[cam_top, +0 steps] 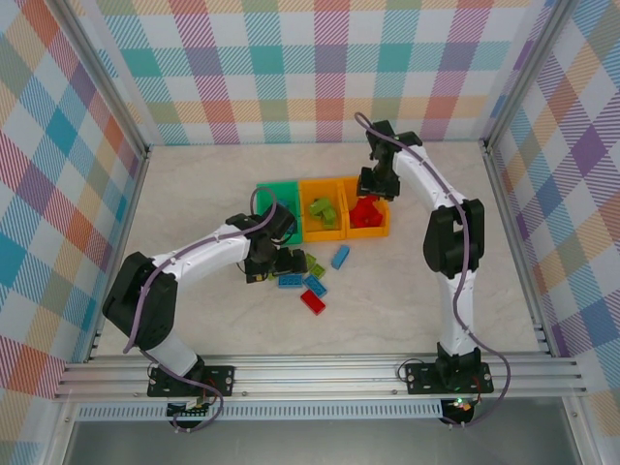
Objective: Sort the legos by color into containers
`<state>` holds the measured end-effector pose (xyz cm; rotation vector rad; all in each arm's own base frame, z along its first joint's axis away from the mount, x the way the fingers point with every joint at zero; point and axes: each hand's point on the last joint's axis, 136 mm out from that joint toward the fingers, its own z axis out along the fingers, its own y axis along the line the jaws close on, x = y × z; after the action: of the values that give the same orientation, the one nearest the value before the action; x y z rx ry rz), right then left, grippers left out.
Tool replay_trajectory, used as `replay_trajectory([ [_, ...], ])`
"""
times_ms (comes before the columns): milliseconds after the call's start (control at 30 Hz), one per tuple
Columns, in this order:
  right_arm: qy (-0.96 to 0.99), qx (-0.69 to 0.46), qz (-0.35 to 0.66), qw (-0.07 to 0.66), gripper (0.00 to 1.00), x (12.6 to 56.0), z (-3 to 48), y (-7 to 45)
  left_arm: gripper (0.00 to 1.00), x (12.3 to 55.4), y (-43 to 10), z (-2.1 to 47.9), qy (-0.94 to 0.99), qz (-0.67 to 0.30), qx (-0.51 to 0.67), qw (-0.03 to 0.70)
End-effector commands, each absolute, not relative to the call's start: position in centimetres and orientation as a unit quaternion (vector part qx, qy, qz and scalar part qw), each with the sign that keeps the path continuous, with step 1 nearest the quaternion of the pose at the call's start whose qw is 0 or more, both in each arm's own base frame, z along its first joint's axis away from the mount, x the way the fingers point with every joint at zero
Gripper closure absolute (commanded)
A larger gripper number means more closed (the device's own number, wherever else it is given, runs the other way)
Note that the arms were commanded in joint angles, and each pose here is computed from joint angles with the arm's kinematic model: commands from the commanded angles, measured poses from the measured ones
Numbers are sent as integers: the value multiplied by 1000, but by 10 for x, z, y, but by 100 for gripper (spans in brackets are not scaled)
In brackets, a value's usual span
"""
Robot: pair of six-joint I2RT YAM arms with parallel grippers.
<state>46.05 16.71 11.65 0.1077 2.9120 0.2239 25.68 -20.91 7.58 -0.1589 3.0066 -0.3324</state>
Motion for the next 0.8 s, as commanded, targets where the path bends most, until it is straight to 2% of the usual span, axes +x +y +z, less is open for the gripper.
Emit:
replay_trajectory([
  [0, 992, 22, 90, 86, 36, 450, 119, 175, 0, 253, -208, 76, 992, -102, -53, 54],
  [67, 991, 21, 97, 88, 32, 449, 123, 177, 0, 251, -213, 72, 992, -104, -45, 48],
  [167, 989, 23, 104, 98, 21, 446, 131, 177, 1, 249, -221, 64, 993, -102, -30, 41],
  [767, 989, 28, 110, 99, 19, 414, 137, 167, 7, 259, -228, 40, 996, -81, -34, 32],
])
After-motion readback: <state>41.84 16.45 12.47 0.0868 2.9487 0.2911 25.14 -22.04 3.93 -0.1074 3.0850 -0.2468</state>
